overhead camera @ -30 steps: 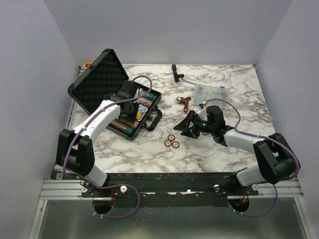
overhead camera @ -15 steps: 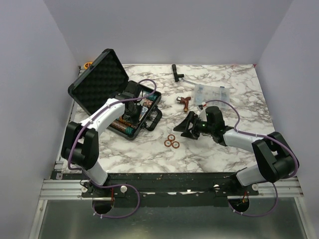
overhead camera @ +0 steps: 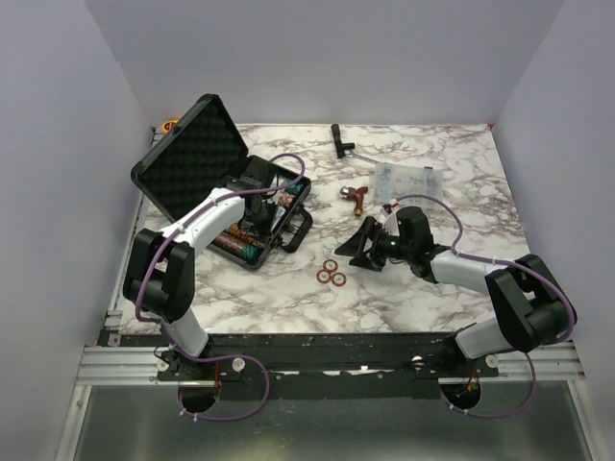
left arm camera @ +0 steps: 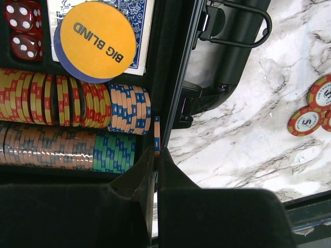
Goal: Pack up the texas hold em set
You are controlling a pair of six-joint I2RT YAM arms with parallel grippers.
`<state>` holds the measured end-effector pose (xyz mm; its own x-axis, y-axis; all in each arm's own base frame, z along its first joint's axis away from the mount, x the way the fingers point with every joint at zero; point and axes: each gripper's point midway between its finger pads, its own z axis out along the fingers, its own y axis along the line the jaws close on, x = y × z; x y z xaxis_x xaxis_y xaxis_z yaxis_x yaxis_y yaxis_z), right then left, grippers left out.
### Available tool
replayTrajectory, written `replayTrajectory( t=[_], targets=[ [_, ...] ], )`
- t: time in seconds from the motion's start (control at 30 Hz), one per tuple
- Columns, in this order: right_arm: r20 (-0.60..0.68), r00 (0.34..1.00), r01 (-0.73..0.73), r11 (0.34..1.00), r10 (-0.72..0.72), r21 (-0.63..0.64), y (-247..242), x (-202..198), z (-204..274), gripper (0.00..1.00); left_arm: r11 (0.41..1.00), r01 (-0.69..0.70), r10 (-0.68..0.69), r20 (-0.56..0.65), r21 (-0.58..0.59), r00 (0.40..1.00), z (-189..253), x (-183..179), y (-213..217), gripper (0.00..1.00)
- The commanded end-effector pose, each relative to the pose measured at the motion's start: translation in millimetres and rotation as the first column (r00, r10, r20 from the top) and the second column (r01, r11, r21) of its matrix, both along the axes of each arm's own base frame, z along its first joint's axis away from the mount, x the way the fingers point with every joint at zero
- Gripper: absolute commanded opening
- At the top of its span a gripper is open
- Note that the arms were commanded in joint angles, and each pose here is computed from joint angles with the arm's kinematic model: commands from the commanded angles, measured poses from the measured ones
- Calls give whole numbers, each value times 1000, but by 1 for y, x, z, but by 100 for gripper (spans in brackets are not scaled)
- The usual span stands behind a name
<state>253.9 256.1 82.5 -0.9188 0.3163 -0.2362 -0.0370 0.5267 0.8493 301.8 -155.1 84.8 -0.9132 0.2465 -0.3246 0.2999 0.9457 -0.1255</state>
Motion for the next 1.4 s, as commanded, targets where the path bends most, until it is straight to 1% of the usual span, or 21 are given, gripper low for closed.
replayTrajectory(
  t=[0.0, 0.13, 0.27, 0.3, 0.47, 0.63, 0.73, 1.03, 1.1, 1.2, 1.27, 1.37],
  targets=[
    [12, 1000, 2, 1000, -2, 1, 0, -1, -1, 79, 1000, 9, -9, 14, 15, 1000, 1, 7, -1, 0],
    [10, 1000, 1, 1000, -1, 2, 0, -1, -1, 78, 998, -7, 6, 24, 61, 1000, 0, 9, 7, 0],
    [8, 1000, 0, 1000, -1, 2, 0, -3, -3, 78, 998, -10, 8, 31, 67, 999, 1, 10, 8, 0],
    [8, 1000, 1, 1000, -1, 3, 0, -2, -2, 78, 996, -22, 18, 42, 90, 999, 1, 12, 12, 0],
    [8, 1000, -1, 1000, 0, 9, 0, -4, -2, 78, 991, -34, 27, 51, 128, 998, 1, 14, 18, 0],
    [8, 1000, -1, 1000, 0, 10, 0, -4, -2, 78, 990, -37, 29, 58, 138, 998, 2, 15, 20, 0],
    [7, 1000, -2, 1000, 2, 13, 0, -5, -3, 78, 992, -27, 22, 45, 122, 999, -1, 14, 16, 0],
    [6, 1000, -2, 1000, 2, 14, 0, -5, -4, 78, 989, -26, 26, 4, 145, 1000, -10, 11, 17, 0],
    [5, 1000, -4, 1000, 4, 17, 0, -6, -4, 78, 987, -37, 37, 0, 156, 999, -11, 12, 18, 4],
    [6, 1000, -4, 1000, 4, 21, 0, -5, -3, 78, 989, -44, 42, 13, 142, 999, -7, 13, 17, 13],
    [8, 1000, -6, 1000, 6, 22, 1, -6, -3, 78, 989, -52, 48, 26, 139, 998, -4, 14, 17, 22],
    [7, 1000, -8, 1000, 8, 23, 1, -6, -3, 78, 989, -60, 55, 39, 136, 998, 0, 15, 17, 28]
  ],
)
